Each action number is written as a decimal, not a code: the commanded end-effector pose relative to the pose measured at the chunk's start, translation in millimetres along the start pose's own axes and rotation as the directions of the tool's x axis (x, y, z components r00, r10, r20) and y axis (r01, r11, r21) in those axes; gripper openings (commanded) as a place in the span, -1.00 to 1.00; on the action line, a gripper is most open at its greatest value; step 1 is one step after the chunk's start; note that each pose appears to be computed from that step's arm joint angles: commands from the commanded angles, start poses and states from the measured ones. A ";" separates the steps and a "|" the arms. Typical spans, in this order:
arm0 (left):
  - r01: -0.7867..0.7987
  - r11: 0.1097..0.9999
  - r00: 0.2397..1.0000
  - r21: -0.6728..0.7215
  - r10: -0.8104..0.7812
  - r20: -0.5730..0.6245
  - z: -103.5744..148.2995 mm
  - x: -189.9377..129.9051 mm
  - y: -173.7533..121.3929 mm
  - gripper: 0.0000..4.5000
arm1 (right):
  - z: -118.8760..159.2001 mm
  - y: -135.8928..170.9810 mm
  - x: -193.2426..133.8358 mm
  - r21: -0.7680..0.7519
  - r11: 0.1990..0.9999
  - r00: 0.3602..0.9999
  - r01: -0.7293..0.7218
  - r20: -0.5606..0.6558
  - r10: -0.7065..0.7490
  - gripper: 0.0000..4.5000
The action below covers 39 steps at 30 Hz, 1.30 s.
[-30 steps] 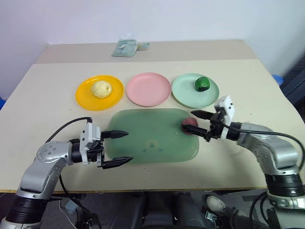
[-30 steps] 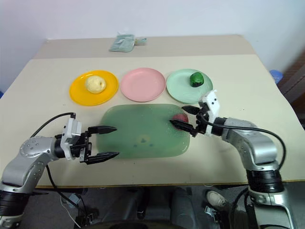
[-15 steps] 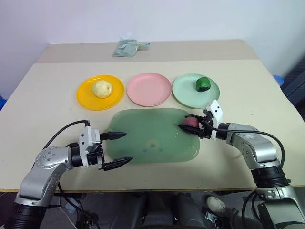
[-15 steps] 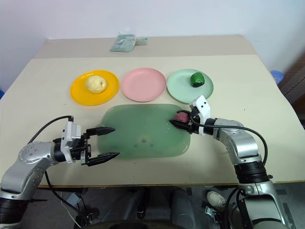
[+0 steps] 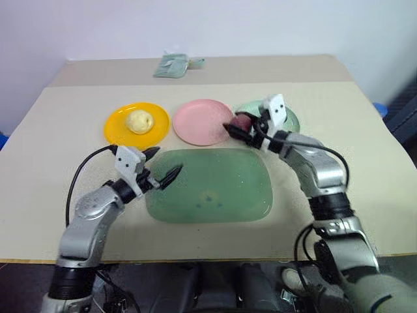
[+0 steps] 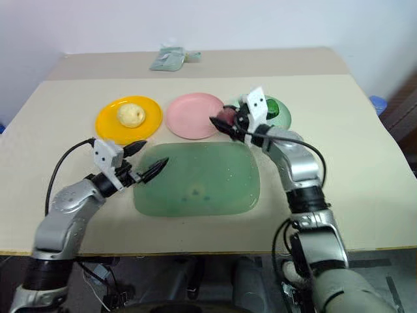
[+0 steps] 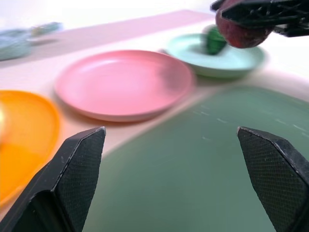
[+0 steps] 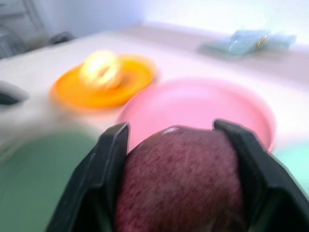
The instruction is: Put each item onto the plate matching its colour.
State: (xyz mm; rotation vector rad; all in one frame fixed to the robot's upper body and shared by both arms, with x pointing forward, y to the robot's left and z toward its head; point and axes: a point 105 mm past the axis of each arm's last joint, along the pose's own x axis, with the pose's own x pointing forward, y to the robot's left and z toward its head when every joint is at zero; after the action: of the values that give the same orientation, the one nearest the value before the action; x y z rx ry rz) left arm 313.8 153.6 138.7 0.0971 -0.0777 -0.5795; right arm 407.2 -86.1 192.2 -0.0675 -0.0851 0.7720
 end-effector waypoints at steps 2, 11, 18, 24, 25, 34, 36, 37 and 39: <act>-0.107 0.994 0.994 0.022 0.107 0.023 7.0 11.3 -0.3 1.00 | 0.1 -10.8 28.8 -0.058 0.995 0.996 0.082 0.044 -0.080 -0.03; -0.285 0.958 0.958 0.028 0.285 0.013 10.6 7.2 5.2 1.00 | -16.1 1.4 62.7 0.011 0.997 0.997 0.073 0.035 -0.073 -0.03; -0.306 0.952 0.952 0.021 0.306 0.002 11.2 -5.8 -4.7 1.00 | -14.4 19.7 74.0 0.069 0.998 0.998 0.008 0.065 -0.012 1.00; -0.236 0.972 0.972 0.020 0.236 -0.004 14.0 -13.7 -12.8 1.00 | 9.1 18.0 56.8 0.026 0.994 0.976 -0.102 0.195 0.095 1.00; -0.235 0.971 0.972 0.030 0.236 -0.007 13.6 -16.0 -11.0 1.00 | 12.3 17.8 48.1 0.003 0.993 0.969 -0.121 0.216 0.118 1.00; -0.021 0.995 0.999 0.093 0.024 -0.034 10.6 -48.3 -10.1 1.00 | -3.4 36.0 -86.8 -0.036 0.983 0.983 -0.179 0.036 0.180 1.00; 0.055 0.994 0.997 0.095 -0.050 -0.060 9.3 -57.1 -10.4 1.00 | -14.2 38.1 -122.0 -0.010 0.986 0.984 -0.168 -0.055 0.167 1.00; 0.090 0.991 0.994 0.094 -0.083 -0.075 8.4 -61.0 -10.6 1.00 | -17.6 37.9 -135.5 -0.001 0.988 0.984 -0.152 -0.092 0.152 1.00; 0.139 0.986 0.987 0.091 -0.131 -0.094 8.2 -66.6 -10.7 1.00 | -22.0 36.8 -153.7 0.004 0.992 0.982 -0.124 -0.143 0.123 1.00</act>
State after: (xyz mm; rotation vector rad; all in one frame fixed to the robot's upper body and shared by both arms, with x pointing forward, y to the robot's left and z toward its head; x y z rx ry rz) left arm 256.5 179.5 132.0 0.2190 0.0260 -0.6665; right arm 282.1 -168.7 140.2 -0.1100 0.1083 0.8738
